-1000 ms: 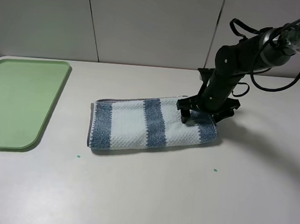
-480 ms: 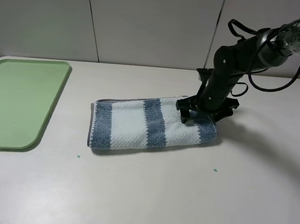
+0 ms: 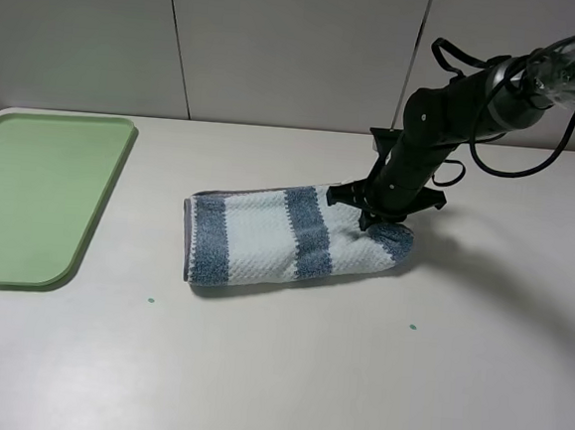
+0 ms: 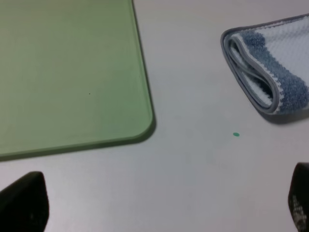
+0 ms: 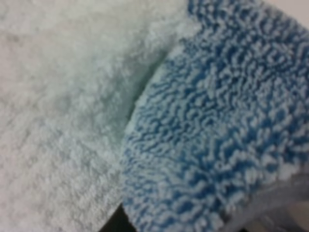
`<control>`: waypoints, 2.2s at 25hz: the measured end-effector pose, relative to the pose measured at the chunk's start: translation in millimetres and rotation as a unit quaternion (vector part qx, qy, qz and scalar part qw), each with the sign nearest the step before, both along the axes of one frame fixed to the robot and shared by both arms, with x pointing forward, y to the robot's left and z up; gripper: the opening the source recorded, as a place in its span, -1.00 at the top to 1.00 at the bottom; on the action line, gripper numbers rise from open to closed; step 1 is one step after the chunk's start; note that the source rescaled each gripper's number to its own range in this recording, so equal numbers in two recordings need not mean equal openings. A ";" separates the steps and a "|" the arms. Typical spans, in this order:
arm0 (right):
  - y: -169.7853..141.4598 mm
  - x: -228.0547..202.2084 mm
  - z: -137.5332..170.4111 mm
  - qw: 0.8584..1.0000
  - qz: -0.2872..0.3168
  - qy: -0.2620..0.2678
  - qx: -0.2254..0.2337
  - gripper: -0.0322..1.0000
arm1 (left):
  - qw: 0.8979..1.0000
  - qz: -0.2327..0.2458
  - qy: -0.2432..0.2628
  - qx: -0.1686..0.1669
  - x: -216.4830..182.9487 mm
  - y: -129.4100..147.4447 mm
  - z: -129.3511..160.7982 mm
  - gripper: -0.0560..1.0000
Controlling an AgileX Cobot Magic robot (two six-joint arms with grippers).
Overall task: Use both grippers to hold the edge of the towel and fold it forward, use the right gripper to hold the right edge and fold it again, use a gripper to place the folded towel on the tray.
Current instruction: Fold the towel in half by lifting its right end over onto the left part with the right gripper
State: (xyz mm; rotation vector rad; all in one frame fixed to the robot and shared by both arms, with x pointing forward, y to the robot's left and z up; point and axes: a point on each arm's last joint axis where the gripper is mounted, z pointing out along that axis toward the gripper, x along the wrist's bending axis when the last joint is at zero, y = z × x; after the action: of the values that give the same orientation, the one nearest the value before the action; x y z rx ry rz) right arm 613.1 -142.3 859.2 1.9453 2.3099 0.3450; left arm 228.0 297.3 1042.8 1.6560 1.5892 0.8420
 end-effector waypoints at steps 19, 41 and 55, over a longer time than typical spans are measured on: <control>-27.3 -15.0 60.2 0.993 0.042 0.008 -0.109 0.78 | 1.000 0.000 0.000 0.000 0.0 0.1 0.0 -0.98; -24.9 -35.4 116.2 0.999 0.000 0.007 -0.047 0.78 | 1.000 0.000 0.001 0.000 -0.1 0.1 -0.1 -0.98; 28.0 -52.8 117.9 0.999 0.025 -0.024 -0.009 0.78 | 1.000 0.000 0.001 0.001 -0.1 0.1 -0.1 -0.98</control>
State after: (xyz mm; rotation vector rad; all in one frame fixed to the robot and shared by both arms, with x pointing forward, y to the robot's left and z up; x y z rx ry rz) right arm 560.3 -114.4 977.1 1.8531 2.3263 0.3698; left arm 228.0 297.4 1042.7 1.6570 1.5905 0.8428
